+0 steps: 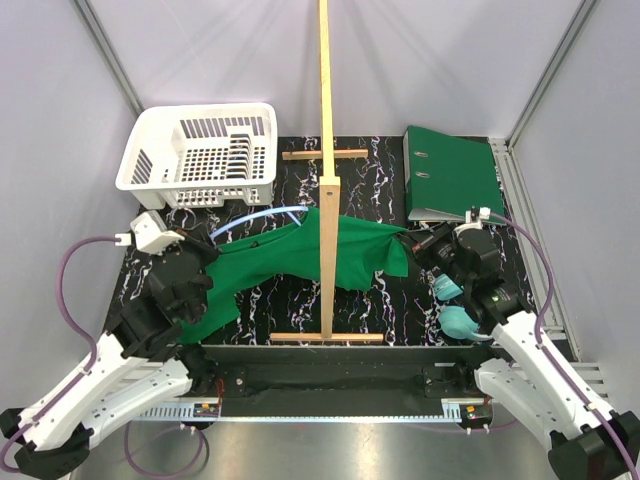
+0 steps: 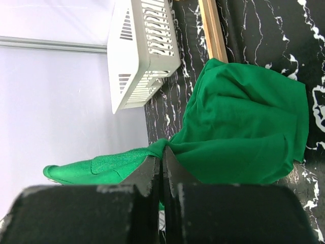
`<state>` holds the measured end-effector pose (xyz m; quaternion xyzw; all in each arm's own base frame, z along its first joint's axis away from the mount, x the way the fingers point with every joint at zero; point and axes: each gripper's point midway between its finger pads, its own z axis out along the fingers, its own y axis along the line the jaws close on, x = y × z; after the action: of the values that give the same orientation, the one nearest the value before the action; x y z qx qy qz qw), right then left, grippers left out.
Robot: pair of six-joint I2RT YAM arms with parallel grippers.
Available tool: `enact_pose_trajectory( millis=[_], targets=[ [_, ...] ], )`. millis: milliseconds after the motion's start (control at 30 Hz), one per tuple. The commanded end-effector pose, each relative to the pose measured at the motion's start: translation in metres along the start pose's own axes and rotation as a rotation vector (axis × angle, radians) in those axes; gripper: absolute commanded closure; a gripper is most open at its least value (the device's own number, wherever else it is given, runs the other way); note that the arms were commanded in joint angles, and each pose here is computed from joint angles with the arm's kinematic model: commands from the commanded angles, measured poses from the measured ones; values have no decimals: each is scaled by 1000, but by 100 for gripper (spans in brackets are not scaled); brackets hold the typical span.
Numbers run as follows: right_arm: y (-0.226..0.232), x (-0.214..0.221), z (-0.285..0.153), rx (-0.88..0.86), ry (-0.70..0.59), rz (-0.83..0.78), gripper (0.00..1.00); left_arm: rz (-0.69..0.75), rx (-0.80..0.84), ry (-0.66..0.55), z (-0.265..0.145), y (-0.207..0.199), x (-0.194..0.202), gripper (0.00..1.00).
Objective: Remove the t-shirt from the hanger
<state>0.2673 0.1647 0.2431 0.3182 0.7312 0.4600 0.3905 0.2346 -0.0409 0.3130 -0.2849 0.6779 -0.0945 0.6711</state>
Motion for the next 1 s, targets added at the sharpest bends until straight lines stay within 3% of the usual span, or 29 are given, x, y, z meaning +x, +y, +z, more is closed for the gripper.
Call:
enact_pose_trajectory(
  millis=[0, 300, 633, 733, 867, 900, 967],
  targets=[
    [-26, -49, 7, 105, -236, 34, 100, -76, -206, -210, -4, 39, -51, 100],
    [-55, -69, -10, 144, -345, 115, 100, -94, -321, -291, -15, 73, -61, 100],
    [-56, -69, -4, 161, -325, 53, 100, -122, -348, -324, -22, 85, -70, 100],
    [-42, -64, 9, 127, -263, -28, 100, -113, -335, -310, -18, 77, -68, 100],
    [-16, -32, 43, 58, 27, -249, 100, -79, -248, -275, -5, 40, -68, 100],
    [-8, -29, 47, 19, 58, -282, 100, 6, -236, -255, 0, 32, -64, 100],
    [4, -17, 54, -47, 153, -347, 100, 21, -183, -237, 4, 11, -70, 100]
  ],
)
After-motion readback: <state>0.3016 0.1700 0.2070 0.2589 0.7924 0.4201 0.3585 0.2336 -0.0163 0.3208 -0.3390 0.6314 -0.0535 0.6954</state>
